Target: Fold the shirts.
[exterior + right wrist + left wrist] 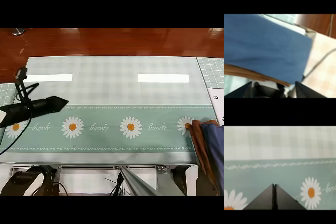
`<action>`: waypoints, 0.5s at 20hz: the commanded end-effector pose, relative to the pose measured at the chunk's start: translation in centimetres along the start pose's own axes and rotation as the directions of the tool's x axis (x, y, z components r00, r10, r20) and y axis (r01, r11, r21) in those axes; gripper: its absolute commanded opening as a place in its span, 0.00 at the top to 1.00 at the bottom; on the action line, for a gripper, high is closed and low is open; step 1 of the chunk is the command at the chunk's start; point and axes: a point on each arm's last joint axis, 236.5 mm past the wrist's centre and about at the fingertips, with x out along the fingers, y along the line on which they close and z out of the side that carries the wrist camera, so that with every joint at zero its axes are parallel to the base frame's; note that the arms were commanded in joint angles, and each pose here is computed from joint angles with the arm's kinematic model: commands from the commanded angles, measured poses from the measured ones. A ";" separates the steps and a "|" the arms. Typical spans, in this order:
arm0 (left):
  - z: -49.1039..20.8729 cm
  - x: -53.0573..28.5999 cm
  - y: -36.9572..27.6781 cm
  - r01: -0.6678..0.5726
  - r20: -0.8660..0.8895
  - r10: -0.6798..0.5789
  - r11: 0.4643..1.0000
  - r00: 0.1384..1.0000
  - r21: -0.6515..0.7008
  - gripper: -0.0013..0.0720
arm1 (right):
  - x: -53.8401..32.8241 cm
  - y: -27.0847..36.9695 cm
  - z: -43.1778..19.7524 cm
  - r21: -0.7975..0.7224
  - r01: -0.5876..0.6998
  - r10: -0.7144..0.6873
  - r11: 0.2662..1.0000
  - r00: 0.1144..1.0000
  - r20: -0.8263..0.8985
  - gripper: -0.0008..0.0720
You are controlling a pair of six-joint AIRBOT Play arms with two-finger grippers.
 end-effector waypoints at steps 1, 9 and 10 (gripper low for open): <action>5.6 -1.7 -1.3 -0.002 0.119 -0.004 0.999 0.993 0.047 0.95 | -2.4 7.7 4.6 -0.090 -0.302 0.307 0.949 0.951 0.036 0.37; 14.4 -4.0 -16.9 0.221 0.057 -0.256 0.911 0.965 0.348 0.95 | -19.1 33.5 -3.4 -0.759 -0.615 0.883 0.213 0.454 -0.120 0.96; 12.3 -2.4 -16.5 0.172 -0.002 -0.188 0.896 0.982 0.408 0.95 | -16.9 34.9 -6.5 -0.834 -0.516 0.834 0.195 0.535 -0.136 0.96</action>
